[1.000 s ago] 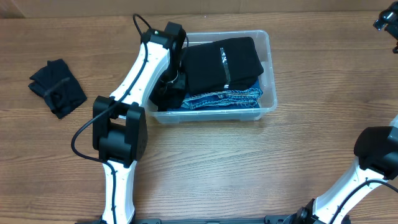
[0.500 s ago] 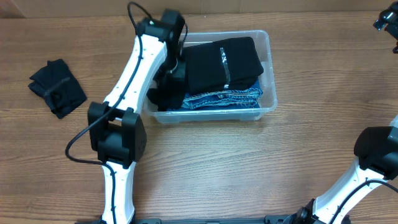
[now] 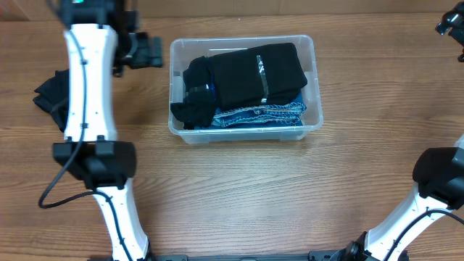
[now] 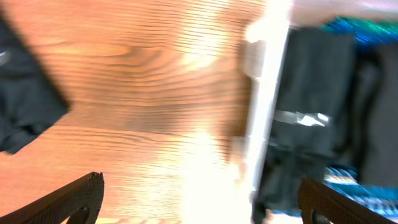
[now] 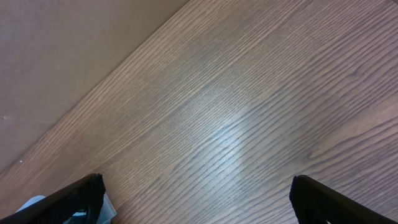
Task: Pack container
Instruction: 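Move the left gripper back to the remaining black cloth and grasp it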
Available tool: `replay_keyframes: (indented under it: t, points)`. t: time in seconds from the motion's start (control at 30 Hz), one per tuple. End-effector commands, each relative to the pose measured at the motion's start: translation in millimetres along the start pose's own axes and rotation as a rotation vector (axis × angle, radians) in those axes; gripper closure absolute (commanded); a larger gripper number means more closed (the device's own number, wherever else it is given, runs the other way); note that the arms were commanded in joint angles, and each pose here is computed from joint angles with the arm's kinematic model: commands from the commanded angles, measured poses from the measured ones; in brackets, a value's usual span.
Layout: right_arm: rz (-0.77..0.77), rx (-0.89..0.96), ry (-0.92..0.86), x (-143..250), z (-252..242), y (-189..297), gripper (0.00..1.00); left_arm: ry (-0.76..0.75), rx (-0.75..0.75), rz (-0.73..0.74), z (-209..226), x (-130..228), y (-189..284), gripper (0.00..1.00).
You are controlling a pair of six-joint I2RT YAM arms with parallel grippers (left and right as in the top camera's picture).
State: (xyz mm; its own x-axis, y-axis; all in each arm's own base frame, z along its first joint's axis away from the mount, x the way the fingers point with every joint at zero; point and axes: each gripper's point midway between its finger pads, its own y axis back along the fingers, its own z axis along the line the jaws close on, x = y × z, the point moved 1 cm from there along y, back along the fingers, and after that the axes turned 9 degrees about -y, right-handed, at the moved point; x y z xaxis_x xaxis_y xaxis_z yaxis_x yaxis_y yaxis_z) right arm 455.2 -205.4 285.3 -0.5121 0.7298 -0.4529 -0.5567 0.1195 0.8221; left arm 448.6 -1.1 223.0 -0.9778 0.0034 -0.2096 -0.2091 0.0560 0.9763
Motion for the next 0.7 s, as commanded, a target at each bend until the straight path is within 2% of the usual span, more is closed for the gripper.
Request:
replay_keyframes:
  t: [0.0,0.2,0.37,0.5,0.67]
  points:
    - [-0.014,-0.006,-0.002,-3,0,4,0.0,0.075,0.017,-0.021,36,2,9,0.0]
    - [-0.014,-0.006,-0.002,-3,0,4,0.0,0.287,-0.032,0.083,120,34,-12,0.0]
    - [-0.014,-0.006,-0.002,-3,0,4,0.0,0.446,-0.052,0.057,186,48,-28,0.0]
    - [-0.014,-0.006,-0.002,-3,0,4,0.0,0.507,-0.071,0.055,216,58,-51,0.0]
    - [-0.014,-0.006,-0.002,-3,0,4,0.01,0.541,-0.071,0.067,224,67,-105,0.0]
